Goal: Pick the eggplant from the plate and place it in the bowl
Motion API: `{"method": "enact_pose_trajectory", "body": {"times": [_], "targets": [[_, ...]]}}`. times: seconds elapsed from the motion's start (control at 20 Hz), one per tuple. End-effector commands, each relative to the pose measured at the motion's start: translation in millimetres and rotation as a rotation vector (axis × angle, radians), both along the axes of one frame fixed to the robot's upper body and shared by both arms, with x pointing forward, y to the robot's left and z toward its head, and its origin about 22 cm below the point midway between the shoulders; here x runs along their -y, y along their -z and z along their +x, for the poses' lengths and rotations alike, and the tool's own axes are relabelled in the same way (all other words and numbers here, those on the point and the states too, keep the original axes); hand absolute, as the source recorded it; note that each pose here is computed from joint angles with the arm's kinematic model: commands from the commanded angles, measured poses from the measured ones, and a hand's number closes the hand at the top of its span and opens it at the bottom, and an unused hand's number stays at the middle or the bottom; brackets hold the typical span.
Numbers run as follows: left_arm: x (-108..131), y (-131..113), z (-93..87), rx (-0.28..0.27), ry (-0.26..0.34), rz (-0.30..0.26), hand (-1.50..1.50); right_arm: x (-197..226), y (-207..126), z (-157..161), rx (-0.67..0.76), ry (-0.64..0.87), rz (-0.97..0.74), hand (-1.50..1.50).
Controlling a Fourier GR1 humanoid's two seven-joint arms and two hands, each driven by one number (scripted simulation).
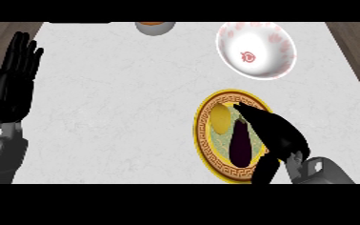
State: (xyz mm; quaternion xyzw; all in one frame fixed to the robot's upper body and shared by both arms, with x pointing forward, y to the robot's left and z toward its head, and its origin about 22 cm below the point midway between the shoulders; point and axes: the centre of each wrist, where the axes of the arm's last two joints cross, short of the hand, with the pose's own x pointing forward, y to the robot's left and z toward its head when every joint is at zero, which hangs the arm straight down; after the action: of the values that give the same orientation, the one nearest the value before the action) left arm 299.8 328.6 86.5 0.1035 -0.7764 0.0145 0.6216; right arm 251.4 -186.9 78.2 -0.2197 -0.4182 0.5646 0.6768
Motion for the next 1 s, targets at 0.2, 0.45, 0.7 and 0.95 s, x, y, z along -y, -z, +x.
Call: {"method": "enact_pose_trajectory", "body": {"times": [0.2,0.45,0.7,0.95], "targets": [[-0.1,0.6,-4.5,0.002,-0.007,0.024,0.00,-5.1,21.0,4.5,-0.024,-0.011,-0.018,-1.50],[20.2,11.1,-11.3,0.005,-0.001,-0.012,0.00,3.6,30.8,5.5,-0.025,-0.018,-0.015,-1.50],[-0.3,-21.1,-6.2,-0.014,0.008,0.001,0.00,-23.2,55.0,15.0,-0.034,0.007,-0.018,-1.50],[5.3,7.9,-4.1,0.009,-0.011,0.017,0.00,-16.2,75.5,16.8,-0.082,0.019,-0.056,-1.50]]}}
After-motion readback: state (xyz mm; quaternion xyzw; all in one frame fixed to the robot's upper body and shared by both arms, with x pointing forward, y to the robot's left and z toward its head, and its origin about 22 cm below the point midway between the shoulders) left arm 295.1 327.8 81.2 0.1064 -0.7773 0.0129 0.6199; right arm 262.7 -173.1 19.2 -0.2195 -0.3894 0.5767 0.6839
